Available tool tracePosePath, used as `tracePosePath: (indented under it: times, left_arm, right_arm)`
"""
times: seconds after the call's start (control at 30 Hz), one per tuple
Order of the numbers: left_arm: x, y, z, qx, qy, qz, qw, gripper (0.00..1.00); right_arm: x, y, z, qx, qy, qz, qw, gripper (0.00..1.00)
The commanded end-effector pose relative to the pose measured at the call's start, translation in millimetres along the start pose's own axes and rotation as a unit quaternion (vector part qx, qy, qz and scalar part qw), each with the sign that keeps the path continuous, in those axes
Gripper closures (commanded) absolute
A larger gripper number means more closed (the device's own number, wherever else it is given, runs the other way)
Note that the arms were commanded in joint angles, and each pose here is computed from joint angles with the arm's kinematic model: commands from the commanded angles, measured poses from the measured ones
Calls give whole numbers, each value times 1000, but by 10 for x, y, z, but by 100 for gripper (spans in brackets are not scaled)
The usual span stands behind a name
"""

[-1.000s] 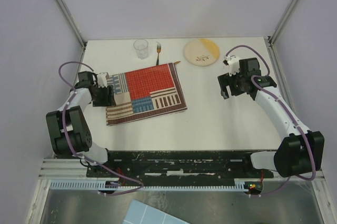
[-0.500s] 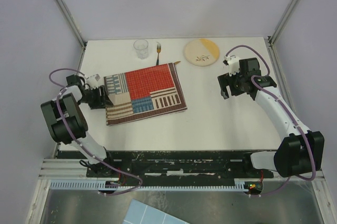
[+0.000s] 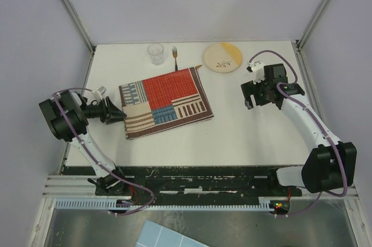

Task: Set the dinner table for one person
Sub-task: Adjust the napkin at the center of the board.

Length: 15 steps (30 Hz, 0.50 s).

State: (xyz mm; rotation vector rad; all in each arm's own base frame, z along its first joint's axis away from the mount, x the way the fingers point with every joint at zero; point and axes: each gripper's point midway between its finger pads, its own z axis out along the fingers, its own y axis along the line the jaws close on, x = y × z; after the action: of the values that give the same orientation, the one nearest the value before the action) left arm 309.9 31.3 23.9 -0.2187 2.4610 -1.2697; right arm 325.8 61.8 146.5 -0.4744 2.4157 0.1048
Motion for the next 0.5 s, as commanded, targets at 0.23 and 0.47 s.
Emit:
tracePosePath:
  times: [0.23,0.47]
  left_arm:
    - [113,360,-118,-89,70,67,991,47]
    - [59,473,-206,-130,77,82,985,48]
  right_arm:
    - [-196,62,188,-40,-3,-3,999,12]
    - [-415,205,709,-119,71,21,990,15]
